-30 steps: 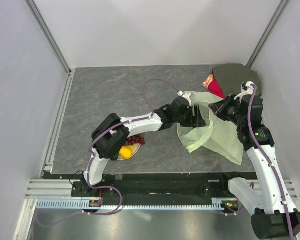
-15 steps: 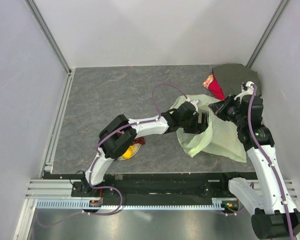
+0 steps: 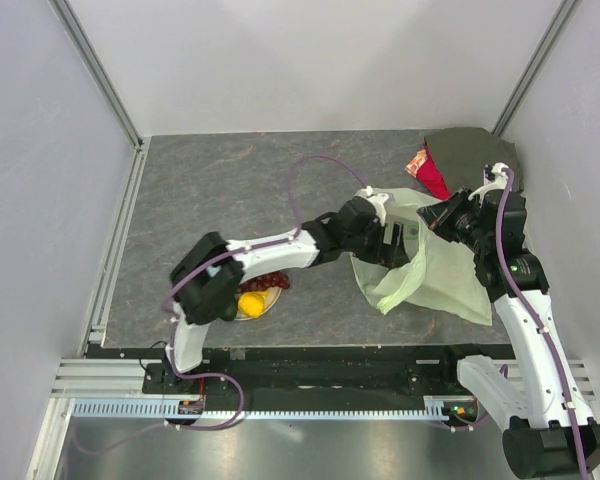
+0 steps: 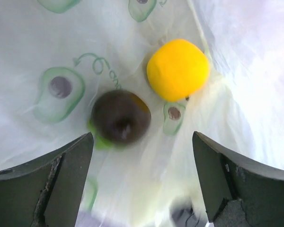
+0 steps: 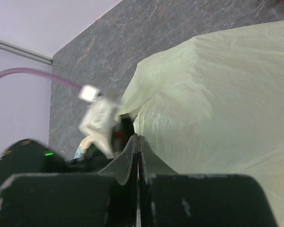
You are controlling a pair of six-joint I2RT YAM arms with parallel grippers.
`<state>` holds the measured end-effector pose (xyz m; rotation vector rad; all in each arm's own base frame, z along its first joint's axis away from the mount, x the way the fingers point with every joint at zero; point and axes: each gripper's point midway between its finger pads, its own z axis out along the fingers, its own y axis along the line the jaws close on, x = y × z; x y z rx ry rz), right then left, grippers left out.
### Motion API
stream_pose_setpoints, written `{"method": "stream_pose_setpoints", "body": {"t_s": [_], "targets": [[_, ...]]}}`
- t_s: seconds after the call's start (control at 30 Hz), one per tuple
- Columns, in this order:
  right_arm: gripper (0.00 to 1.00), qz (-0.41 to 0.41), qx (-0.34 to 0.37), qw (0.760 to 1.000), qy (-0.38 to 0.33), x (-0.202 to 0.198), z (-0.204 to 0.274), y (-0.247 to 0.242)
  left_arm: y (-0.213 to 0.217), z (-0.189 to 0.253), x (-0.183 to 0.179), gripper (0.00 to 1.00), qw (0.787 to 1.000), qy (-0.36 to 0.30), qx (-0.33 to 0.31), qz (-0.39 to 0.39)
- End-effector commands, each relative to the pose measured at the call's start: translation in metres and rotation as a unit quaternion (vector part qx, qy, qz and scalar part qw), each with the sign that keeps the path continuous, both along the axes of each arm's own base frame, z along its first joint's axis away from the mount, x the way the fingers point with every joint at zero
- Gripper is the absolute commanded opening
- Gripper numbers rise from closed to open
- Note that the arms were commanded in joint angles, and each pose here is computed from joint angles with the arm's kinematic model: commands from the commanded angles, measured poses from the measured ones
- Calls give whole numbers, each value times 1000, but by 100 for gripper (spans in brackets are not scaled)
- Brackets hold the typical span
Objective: Place the fruits into the plastic bag
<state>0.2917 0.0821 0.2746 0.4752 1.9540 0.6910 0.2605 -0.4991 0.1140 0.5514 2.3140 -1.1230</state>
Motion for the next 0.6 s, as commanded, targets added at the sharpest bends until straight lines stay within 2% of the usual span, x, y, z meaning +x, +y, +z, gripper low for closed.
{"method": "stream_pose_setpoints", "body": {"t_s": [0.0, 0.2, 0.23, 0.3, 0.4, 0.57], "targets": [[0, -2, 0, 1000, -31, 0, 24, 0, 53, 76, 21, 92, 993, -114, -23, 11], [0, -1, 0, 1000, -24, 1, 19, 0, 119, 90, 11, 91, 983, -181, -8, -27], [0, 0, 0, 1000, -23, 2, 19, 0, 133, 99, 22, 91, 973, -230, 14, -14], [0, -1, 1, 1000, -23, 3, 19, 0, 148, 102, 34, 91, 960, -277, 44, -10], [0, 1, 0, 1000, -21, 4, 19, 1, 154, 106, 49, 92, 942, -327, 74, -28], [0, 0, 2, 1000, -23, 6, 23, 1, 144, 73, 69, 91, 932, -329, 134, -67]]}}
